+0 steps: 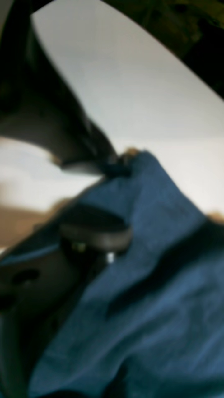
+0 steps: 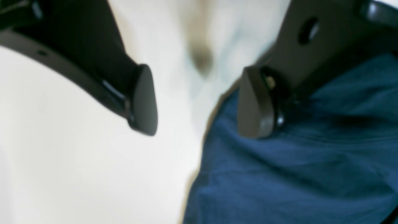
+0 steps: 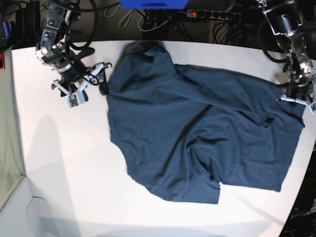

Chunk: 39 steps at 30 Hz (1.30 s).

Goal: Layout the t-shirt on the table in an organized manner, then fold the t-shirt properly
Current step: 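Raise the left gripper away from the shirt and reposition it, then lower the left gripper onto the shirt's folded-over hem and grasp it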

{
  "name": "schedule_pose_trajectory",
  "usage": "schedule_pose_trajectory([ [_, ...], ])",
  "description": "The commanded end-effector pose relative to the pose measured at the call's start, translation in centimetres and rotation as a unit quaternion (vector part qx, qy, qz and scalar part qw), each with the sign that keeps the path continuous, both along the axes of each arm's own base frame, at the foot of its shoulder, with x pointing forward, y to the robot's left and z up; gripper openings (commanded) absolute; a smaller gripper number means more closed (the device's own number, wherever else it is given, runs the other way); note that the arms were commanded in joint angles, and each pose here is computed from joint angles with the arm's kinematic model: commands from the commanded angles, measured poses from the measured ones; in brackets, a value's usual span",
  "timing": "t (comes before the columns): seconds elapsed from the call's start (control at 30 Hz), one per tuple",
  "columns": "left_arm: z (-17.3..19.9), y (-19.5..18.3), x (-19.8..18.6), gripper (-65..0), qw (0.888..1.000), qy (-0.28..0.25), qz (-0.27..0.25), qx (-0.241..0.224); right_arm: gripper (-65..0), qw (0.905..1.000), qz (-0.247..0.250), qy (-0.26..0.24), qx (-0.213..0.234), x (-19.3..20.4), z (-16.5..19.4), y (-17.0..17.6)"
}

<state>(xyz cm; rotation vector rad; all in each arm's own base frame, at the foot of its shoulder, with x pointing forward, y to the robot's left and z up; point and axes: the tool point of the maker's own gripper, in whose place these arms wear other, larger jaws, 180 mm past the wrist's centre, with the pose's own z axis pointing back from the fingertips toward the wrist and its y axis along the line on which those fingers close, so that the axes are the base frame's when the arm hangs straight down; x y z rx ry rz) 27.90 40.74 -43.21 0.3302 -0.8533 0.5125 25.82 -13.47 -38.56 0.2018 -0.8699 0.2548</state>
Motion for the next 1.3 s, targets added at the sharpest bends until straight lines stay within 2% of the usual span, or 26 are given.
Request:
schedule_pose_trajectory([
  [0.0, -1.1, -0.7, -0.7, -44.6, 0.999, 0.031, -0.006, -0.018, -24.3, 0.9996, 0.001, -0.027, 0.005, 0.8, 1.3, 0.0],
  [0.17, 0.0, -1.7, 0.3, -48.5, 1.0, 0.01, -0.015, -0.015, -24.3, 0.9996, 0.001, -0.027, 0.005, 0.8, 1.3, 0.0],
  [0.23, 1.0, -2.1, 0.6, -53.7, 1.0, -0.006, -0.016, -0.008, -24.3, 0.9996, 0.001, -0.027, 0.005, 0.8, 1.3, 0.0],
  [0.3, 2.7, -1.8, 0.5, -63.9, 1.0, -0.026, -0.011, 0.002, -24.3, 0.9996, 0.001, -0.027, 0.005, 0.8, 1.3, 0.0],
  [0.33, 3.5, -2.2, 0.8, -65.0, 0.999, -0.036, -0.014, 0.005, -24.3, 0.9996, 0.001, -0.027, 0.005, 0.8, 1.3, 0.0],
  [0.57, 8.8, -3.1, 2.4, -64.9, 0.994, -0.097, -0.038, 0.042, -24.3, 0.9996, 0.001, -0.027, 0.005, 0.8, 1.3, 0.0],
  [0.77, 11.3, -4.1, 4.6, -64.9, 0.989, -0.131, -0.054, 0.052, -24.3, 0.9996, 0.001, -0.027, 0.005, 0.8, 1.3, 0.0],
  [1.03, 9.7, -7.5, 9.2, -64.9, 0.987, -0.12, -0.1, 0.025, -24.3, 0.9997, 0.001, -0.026, 0.005, 0.8, 1.3, 0.0],
  [1.27, 7.3, -11.5, 13.8, -64.7, 0.984, -0.065, -0.155, 0.052, -24.3, 0.9997, 0.001, -0.023, 0.004, 0.7, 1.2, 0.0],
])
